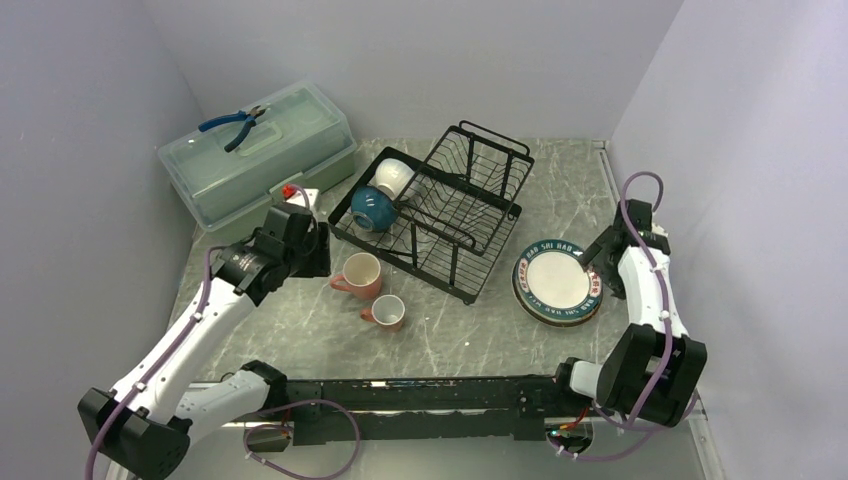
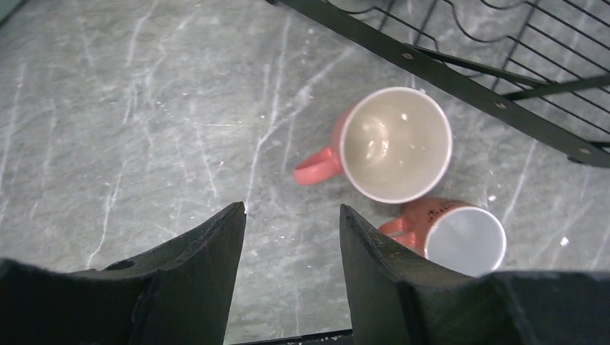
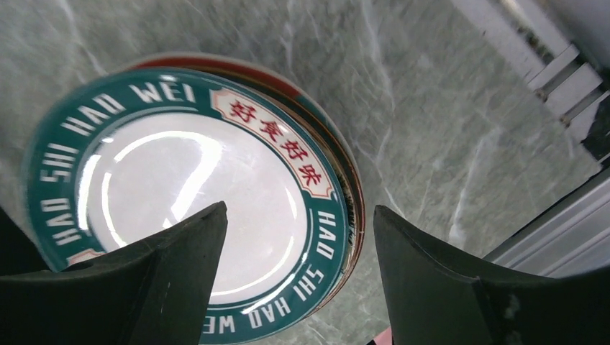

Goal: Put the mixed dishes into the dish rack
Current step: Pick up the plate at the center of the board.

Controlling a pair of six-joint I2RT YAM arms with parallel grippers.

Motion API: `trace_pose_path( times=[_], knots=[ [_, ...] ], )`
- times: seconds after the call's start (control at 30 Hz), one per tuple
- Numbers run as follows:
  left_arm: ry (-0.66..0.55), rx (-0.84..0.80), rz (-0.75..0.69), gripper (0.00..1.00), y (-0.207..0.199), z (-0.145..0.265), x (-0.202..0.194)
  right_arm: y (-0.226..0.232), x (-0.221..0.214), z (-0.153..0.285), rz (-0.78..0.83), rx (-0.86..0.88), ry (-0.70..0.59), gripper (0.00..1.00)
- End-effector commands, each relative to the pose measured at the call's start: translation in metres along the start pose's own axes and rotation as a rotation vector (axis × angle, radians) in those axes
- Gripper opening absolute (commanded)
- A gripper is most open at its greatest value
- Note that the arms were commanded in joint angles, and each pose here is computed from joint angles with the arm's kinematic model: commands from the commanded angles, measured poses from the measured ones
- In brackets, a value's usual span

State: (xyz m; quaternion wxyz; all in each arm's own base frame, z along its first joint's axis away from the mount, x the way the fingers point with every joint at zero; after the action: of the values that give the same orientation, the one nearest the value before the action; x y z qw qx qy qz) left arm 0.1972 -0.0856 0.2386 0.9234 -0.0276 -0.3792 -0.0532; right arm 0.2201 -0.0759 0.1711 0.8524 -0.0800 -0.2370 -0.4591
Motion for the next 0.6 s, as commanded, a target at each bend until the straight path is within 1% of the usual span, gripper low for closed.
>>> trace_pose_path(
  times=[0.0,0.13,0.33,0.57],
  knots=[
    [-0.013,-0.13,-0.066,0.56,-0.019,0.0,0.0,0.001,-0.008,-0.009,-0.072,0.055,-0.015,0.77],
    [0.001,-0.176,-0.093,0.55,-0.026,0.0,-0.003,0.003,-0.016,-0.016,-0.082,0.082,0.006,0.75],
    [0.016,-0.22,-0.104,0.55,-0.031,-0.003,-0.004,-0.003,-0.025,-0.023,-0.08,0.065,0.011,0.73],
    [0.077,-0.352,-0.113,0.53,-0.046,-0.005,-0.009,-0.007,-0.037,-0.032,-0.074,0.075,0.023,0.69]
  ],
)
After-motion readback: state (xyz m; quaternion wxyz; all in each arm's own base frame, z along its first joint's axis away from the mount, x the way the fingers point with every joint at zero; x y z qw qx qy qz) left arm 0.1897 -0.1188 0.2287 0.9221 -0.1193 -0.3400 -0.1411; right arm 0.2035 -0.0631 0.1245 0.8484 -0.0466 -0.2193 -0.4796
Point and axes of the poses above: each gripper's point midway between its finger pads, its own z axis back along the fingers, its own y axis along the line the jaws close on, x = y × z, the point moved 7 cm from there along z, back along the fingers, and after that the axes turned 6 degrees about -z, right-handed, at the moved point
